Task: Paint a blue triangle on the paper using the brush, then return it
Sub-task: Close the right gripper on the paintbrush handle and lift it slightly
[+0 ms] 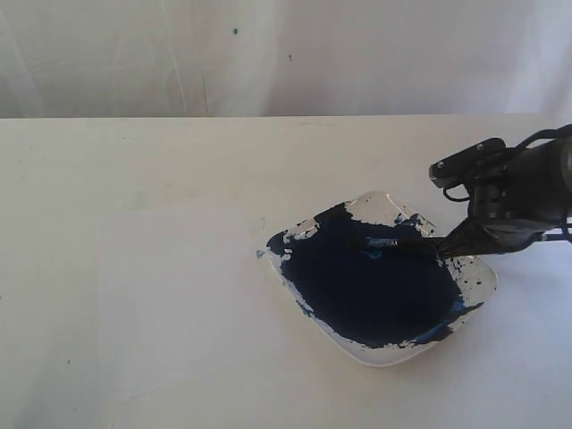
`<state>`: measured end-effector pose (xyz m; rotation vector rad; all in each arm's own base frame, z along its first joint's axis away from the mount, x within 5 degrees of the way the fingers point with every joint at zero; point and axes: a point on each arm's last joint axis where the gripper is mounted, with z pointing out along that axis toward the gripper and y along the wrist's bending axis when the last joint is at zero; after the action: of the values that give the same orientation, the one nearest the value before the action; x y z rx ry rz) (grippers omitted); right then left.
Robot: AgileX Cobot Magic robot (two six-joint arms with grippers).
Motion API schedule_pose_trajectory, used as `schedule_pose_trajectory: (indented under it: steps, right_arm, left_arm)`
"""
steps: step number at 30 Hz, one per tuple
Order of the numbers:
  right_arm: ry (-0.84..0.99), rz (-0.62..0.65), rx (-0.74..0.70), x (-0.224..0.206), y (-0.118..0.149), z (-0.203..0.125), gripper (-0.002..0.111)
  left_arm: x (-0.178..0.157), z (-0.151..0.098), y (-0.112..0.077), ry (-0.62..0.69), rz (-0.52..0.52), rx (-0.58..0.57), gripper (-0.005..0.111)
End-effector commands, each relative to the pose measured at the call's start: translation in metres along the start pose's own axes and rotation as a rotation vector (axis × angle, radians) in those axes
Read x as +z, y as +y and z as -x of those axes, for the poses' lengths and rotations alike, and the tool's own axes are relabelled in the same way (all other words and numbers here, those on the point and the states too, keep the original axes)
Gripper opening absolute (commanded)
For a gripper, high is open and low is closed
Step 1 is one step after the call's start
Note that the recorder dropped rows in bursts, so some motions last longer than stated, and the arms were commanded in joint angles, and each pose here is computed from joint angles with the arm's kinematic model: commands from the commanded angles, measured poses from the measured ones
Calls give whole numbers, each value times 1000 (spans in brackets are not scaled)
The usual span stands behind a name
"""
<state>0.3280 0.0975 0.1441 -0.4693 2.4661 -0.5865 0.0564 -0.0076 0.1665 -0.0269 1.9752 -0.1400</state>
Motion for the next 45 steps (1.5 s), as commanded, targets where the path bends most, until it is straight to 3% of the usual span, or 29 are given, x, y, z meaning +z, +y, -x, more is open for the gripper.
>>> schedule_pose_trajectory:
  steps: [1,6,10,15,21,27,33,36,41,45]
  right_arm:
    - [39,-66,106,-5,-12,-1,0]
    - [65,-132,234,-27,-30,-6,0]
    - [-22,2,424,-53,-35,-6,0]
    - [-122,210,867,-75,-32,-9,0]
    - [-49,288,1269,-74,-25,-24,0]
    - [-21,280,1306,-73,-24,-29,0]
    - [-148,299,1085,-74,-26,-21,0]
    - [-162,288,1060,-74,-27,-20,0]
    - [-69,206,1225,-68,-34,-30,3]
    - [-12,258,1347,-56,-40,-32,24]
  left_arm:
    - [1,-2,0,10,-6,-6,0]
    - [1,-2,0,10,-6,-6,0]
    - [1,-2,0,10,-6,-6,0]
    - [1,-2,0,10,-6,-6,0]
    - [1,-2,0,10,-6,-6,0]
    - [1,-2,0,10,-6,-6,0]
    - [1,-2,0,10,-6,-6,0]
    - [1,-2,0,10,-6,-6,0]
    - [1,-2,0,10,-6,-6,0]
    - [1,-2,0,10,-6,-6,0]
